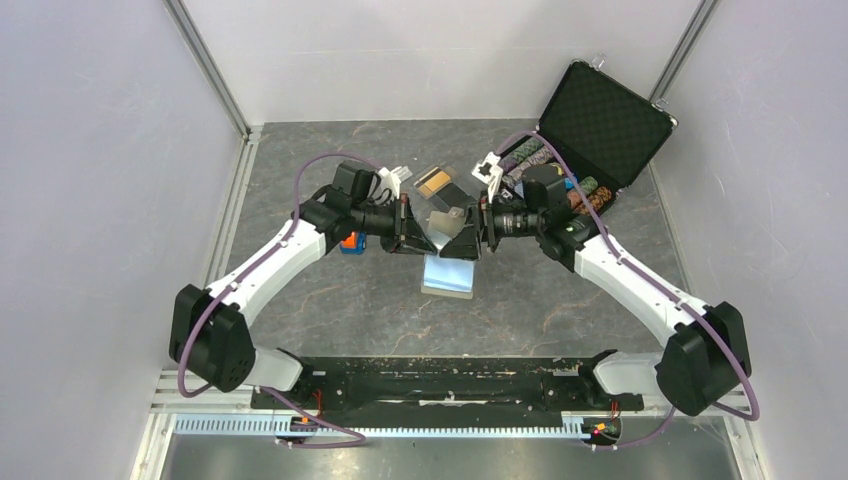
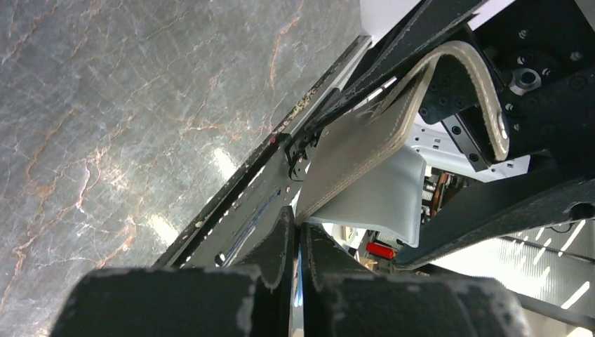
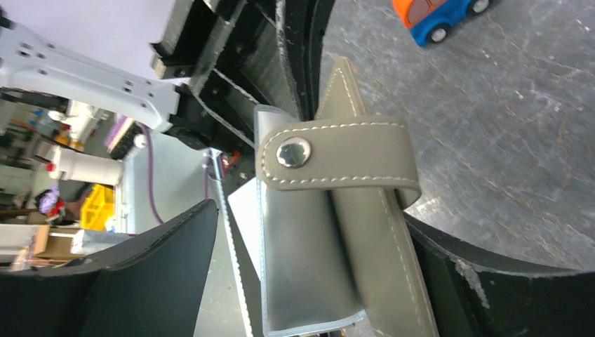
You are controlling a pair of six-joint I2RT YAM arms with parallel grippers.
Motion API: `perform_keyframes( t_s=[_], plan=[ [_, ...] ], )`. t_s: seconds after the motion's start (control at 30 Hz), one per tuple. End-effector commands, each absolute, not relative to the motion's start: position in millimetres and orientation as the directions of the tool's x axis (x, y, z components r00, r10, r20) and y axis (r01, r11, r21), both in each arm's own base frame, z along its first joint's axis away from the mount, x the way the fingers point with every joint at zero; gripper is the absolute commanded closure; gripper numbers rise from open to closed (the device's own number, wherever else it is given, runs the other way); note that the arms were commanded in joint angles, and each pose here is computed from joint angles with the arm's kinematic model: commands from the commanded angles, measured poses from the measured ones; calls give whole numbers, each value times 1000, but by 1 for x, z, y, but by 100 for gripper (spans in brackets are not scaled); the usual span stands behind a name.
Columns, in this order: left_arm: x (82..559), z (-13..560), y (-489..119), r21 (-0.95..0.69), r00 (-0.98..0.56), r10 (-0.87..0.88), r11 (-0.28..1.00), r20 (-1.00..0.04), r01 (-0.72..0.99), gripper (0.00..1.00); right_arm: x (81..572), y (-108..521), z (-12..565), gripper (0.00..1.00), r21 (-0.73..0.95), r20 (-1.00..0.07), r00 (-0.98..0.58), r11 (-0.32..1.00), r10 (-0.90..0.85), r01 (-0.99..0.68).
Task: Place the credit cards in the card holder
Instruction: Open the card holder.
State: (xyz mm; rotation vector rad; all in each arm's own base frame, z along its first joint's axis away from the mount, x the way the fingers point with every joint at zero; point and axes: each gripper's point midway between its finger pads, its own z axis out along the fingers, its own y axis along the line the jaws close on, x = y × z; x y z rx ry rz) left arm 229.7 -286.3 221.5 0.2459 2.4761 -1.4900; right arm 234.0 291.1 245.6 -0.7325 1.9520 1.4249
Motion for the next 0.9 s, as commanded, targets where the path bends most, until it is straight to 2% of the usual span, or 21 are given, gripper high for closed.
perform_keyframes(
  t_s=[0.0,0.1,0.2,0.3,0.37,0.4,0.47,0.57,0.73,0.87],
  plan=[
    [230,227,-285,-837,-954,41,468,-298,282,98,243,288,231,22,520,-779,-605,370,-166,-770],
    [229,230,-285,-838,-951,46,460,-307,293,98,252,284,222,35,496,-773,-609,431,-177,-754],
    [227,232,-285,-839,-946,59,449,-317,309,98,261,281,219,62,476,-772,-610,473,-180,-741],
    [225,231,-284,-834,-943,72,448,-326,323,90,265,283,222,90,475,-771,-611,478,-177,-738],
    [224,231,-283,-829,-938,76,448,-339,336,76,265,284,224,100,479,-771,-613,476,-172,-737],
    [224,233,-282,-826,-935,75,447,-347,343,65,265,284,226,100,484,-771,-614,468,-171,-739],
    [225,234,-280,-823,-931,66,449,-359,349,50,264,285,228,100,502,-766,-623,456,-160,-735],
    [231,236,-276,-838,-934,23,433,-357,331,37,264,284,236,100,550,-759,-642,422,-109,-721],
    [233,241,-277,-886,-939,-29,342,-343,313,35,262,280,251,100,643,-729,-684,343,0,-685],
    [230,233,-279,-900,-950,-13,324,-313,292,37,255,283,259,100,701,-697,-714,273,64,-659]
  ],
)
